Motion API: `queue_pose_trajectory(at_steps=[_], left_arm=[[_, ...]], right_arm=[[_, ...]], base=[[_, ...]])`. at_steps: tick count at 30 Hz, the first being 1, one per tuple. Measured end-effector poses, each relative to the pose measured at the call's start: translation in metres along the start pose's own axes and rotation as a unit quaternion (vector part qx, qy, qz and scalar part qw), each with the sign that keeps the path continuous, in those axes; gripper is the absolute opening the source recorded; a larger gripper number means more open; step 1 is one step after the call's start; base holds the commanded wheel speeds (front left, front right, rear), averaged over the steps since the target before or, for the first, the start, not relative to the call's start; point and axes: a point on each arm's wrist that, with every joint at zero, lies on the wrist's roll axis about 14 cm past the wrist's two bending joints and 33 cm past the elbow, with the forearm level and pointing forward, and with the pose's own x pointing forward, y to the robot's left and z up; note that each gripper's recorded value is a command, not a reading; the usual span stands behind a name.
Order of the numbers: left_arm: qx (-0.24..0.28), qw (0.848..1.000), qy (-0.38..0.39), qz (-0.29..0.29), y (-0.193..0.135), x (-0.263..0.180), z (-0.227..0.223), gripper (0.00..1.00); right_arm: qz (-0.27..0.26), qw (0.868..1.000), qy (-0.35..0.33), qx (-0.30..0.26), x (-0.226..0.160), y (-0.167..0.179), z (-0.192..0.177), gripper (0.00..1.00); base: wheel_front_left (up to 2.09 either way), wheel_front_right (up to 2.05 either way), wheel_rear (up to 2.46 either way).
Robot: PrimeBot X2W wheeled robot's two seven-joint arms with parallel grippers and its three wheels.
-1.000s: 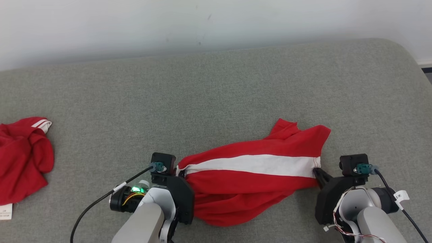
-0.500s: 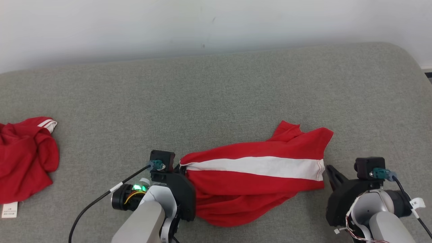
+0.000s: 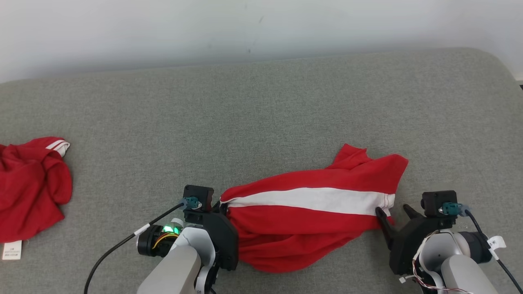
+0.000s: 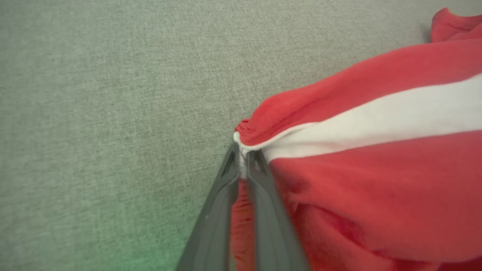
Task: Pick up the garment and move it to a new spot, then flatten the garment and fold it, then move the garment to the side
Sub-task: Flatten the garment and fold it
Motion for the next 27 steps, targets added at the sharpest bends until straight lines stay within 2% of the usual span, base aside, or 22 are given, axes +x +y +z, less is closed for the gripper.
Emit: queue_pose_trajectory(at_steps=[12, 14, 17, 18, 20, 22, 24, 27], left_arm=[[-0.003, 1.000, 0.006, -0.001, 0.003, 0.006, -0.003, 0.00], [-0.002, 1.000, 0.005, -0.001, 0.003, 0.007, -0.002, 0.00], [-0.001, 1.000, 0.006, -0.003, 0.001, 0.007, -0.002, 0.00], [-0.001, 1.000, 0.006, -0.003, 0.001, 0.007, -0.002, 0.00], [0.001, 1.000, 0.006, -0.004, 0.000, 0.008, -0.002, 0.00], [0.001, 1.000, 0.006, -0.004, 0.000, 0.007, -0.002, 0.00], [0.002, 1.000, 0.005, -0.003, 0.001, 0.007, -0.002, 0.00], [0.002, 1.000, 0.004, -0.003, 0.001, 0.006, -0.002, 0.00]], right_arm=[[0.042, 0.999, 0.008, -0.005, 0.014, 0.024, 0.000, 1.00], [0.047, 0.999, 0.002, -0.008, 0.013, 0.027, 0.002, 0.94], [0.049, 0.999, -0.005, -0.009, 0.011, 0.027, 0.005, 0.95], [0.050, 0.999, -0.005, -0.010, 0.010, 0.027, 0.005, 0.90], [0.051, 0.999, -0.006, -0.012, 0.009, 0.027, 0.005, 0.86], [0.051, 0.999, -0.008, -0.012, 0.008, 0.026, 0.006, 0.90], [0.049, 0.999, -0.008, -0.013, 0.009, 0.024, 0.007, 0.87], [0.049, 0.999, -0.009, -0.011, 0.011, 0.024, 0.008, 0.75]], base=[[0.00, 0.00, 0.00], [0.00, 0.00, 0.00], [0.00, 0.00, 0.00], [0.00, 0.00, 0.00], [0.00, 0.00, 0.00], [0.00, 0.00, 0.00], [0.00, 0.00, 0.00], [0.00, 0.00, 0.00]])
